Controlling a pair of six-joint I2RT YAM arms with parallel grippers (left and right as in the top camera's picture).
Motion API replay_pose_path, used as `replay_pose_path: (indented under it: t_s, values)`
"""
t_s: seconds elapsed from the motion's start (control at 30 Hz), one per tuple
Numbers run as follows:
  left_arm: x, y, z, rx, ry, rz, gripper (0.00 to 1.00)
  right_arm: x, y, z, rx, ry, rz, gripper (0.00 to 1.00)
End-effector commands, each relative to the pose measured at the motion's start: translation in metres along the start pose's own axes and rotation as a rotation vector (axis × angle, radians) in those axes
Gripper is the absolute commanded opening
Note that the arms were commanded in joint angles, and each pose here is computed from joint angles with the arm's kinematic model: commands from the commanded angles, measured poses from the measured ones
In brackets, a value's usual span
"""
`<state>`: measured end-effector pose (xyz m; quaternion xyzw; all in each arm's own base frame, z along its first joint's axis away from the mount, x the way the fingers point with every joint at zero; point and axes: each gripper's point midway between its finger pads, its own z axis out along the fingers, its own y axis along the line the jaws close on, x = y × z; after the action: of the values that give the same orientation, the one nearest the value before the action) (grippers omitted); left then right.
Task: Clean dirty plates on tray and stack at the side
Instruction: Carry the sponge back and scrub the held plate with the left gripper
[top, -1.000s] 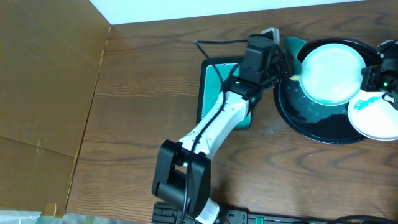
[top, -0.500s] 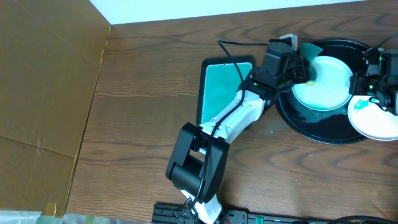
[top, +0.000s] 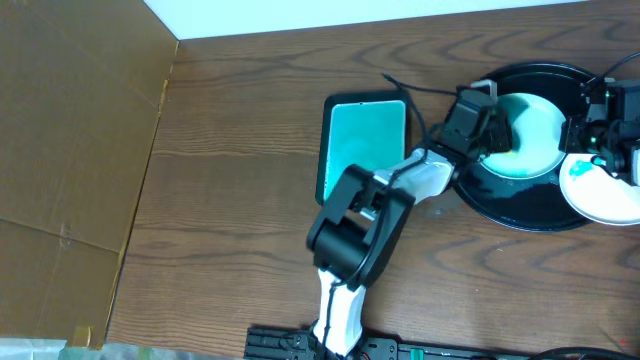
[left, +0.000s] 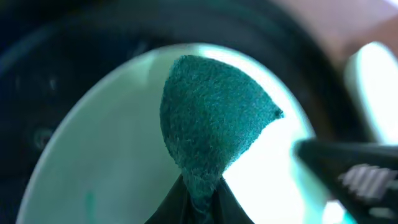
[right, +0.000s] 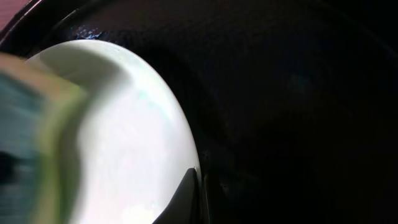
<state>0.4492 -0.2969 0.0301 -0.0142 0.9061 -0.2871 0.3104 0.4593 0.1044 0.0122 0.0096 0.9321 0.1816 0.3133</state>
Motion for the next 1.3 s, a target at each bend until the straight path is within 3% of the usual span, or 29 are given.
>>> replay_pose_path:
  t_s: [0.0, 0.33, 0.5, 0.63, 0.8, 0.87, 1.13, 1.27]
  values:
    - [0.002, 0.024, 0.005, -0.092, -0.02, -0.02, 0.07, 0.003, 0.007, 0.006, 0.006, 0.01, -0.006, 0.01]
    - [-0.023, 0.104, -0.018, -0.44, -0.093, 0.121, 0.07, 0.007, 0.007, 0.006, 0.01, 0.028, -0.003, 0.01]
    - [-0.049, 0.11, -0.037, -0.499, -0.164, 0.138, 0.07, 0.012, 0.004, 0.006, 0.022, 0.044, 0.001, 0.01]
    - [-0.07, 0.078, -0.05, -0.413, -0.23, 0.128, 0.07, 0.012, 0.003, 0.006, 0.026, 0.046, 0.002, 0.01]
    - [-0.061, 0.007, -0.036, -0.058, -0.169, 0.097, 0.07, 0.012, 0.004, 0.006, 0.025, 0.045, 0.002, 0.01]
    - [-0.055, -0.007, -0.032, 0.013, -0.149, 0.068, 0.08, 0.012, 0.004, 0.006, 0.025, 0.046, 0.002, 0.01]
    - [-0.043, -0.018, -0.009, 0.062, -0.172, 0.076, 0.07, 0.012, 0.004, 0.006, 0.025, 0.046, 0.002, 0.01]
    - [-0.051, 0.013, 0.0, -0.079, -0.256, 0.062, 0.07, 0.012, 0.004, 0.006, 0.025, 0.047, 0.002, 0.01]
